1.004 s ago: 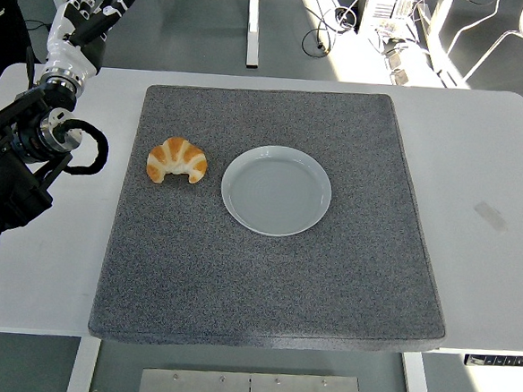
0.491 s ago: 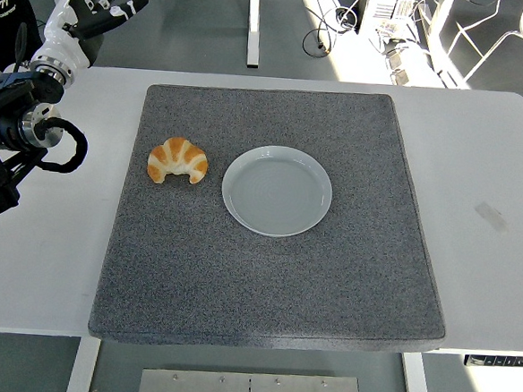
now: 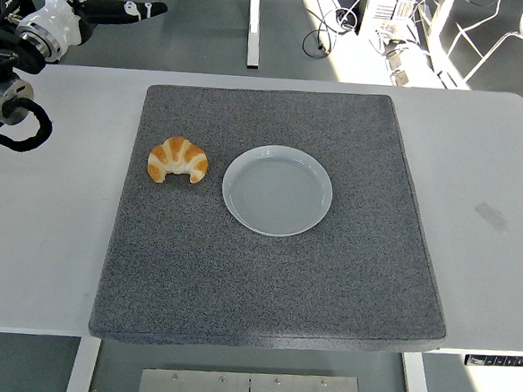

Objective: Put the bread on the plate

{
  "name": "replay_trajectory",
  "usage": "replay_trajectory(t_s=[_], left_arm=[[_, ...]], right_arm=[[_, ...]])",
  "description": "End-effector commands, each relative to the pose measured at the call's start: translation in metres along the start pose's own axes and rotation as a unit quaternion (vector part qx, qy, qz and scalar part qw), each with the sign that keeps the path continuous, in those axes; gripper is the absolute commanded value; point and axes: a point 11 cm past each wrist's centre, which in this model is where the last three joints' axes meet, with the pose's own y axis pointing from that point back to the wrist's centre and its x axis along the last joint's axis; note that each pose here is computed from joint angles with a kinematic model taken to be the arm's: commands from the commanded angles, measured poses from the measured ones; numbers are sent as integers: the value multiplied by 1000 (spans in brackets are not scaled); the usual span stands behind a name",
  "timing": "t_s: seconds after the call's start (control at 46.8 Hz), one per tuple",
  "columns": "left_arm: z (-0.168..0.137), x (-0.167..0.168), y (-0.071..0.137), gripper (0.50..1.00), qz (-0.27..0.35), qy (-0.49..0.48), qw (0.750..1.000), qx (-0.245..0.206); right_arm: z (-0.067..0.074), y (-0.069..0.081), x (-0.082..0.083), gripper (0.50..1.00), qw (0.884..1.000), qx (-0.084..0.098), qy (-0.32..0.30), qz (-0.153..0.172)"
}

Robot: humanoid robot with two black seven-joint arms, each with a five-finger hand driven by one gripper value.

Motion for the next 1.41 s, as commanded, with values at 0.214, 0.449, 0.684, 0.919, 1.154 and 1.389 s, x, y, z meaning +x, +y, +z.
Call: replay_trajectory(t_s=[0.214,0.449,0.684,0.919,1.154,1.389], left_arm=[[-9,-22,5,943,-66,-127,989,29],[-26,-53,18,940,-131,-220,966,48],[-41,-57,25,936,-163,-307,935,68],[-60,-56,35,936,-192,-370,904,90],[-73,-55,42,946,-209,-397,888,104],[-79,-57,43,948,-217,-409,880,106]], right_arm=[[0,0,0,1000,1000,0,0,0],[0,0,0,1000,1000,0,0,0],[0,0,0,1000,1000,0,0,0],[0,0,0,1000,1000,0,0,0],[0,0,0,1000,1000,0,0,0],[0,0,0,1000,1000,0,0,0]])
